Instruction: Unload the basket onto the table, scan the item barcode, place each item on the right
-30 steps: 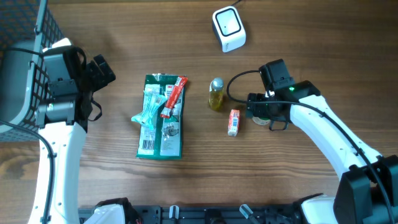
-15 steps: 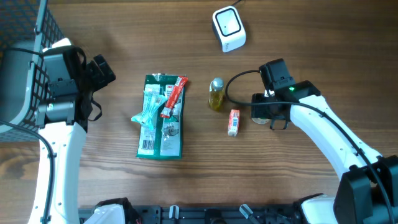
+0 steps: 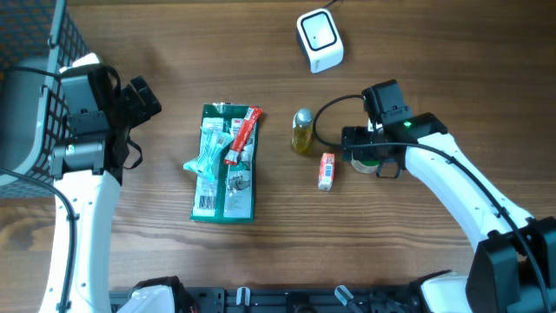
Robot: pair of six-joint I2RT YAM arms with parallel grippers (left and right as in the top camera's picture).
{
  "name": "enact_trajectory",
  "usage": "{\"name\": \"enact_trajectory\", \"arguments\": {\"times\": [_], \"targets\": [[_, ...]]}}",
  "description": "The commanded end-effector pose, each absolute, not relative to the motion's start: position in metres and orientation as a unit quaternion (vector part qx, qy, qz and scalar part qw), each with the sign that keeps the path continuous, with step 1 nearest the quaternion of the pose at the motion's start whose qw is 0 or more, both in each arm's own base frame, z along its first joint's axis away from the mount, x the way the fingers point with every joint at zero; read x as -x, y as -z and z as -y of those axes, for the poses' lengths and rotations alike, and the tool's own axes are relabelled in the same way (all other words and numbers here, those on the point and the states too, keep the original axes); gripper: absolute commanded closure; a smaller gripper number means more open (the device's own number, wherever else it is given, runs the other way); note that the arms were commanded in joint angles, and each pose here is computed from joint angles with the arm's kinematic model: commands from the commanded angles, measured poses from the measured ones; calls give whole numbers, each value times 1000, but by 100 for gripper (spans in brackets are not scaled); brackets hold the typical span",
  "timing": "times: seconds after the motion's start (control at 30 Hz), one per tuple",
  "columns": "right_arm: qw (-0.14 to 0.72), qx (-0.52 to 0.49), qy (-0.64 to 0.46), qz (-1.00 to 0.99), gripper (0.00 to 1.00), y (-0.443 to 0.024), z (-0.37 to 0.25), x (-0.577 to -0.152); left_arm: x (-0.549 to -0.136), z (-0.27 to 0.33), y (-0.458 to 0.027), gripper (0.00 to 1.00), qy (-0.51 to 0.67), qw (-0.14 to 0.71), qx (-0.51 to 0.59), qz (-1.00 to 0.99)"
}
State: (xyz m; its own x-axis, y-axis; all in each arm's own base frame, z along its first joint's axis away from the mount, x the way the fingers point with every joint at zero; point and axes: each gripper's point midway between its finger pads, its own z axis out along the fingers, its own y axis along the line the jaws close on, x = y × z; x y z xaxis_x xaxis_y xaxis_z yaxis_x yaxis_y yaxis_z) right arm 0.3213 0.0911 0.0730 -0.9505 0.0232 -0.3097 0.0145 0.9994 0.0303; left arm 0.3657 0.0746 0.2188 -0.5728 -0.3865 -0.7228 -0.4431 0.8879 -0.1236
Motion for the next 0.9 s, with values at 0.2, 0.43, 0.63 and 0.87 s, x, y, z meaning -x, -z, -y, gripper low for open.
{"name": "enact_trajectory", "arguments": {"times": [0.2,0.43,0.63,0.87], "targets": [[119,-17,7,-993,0,-43,-88,-319,-367,-79,-222,0,-43,402,233,-884],[87,-2,19,-996,0,-14,-88,-318,-367,-79,-221,0,-43,402,233,-885],[85,13,18,-996,0,-20,-88,-320,-367,-79,-221,0,-43,402,233,-885],[65,35,-10,-997,0,-60,-100,-328,-367,-79,-221,0,-43,402,233,-885]]}}
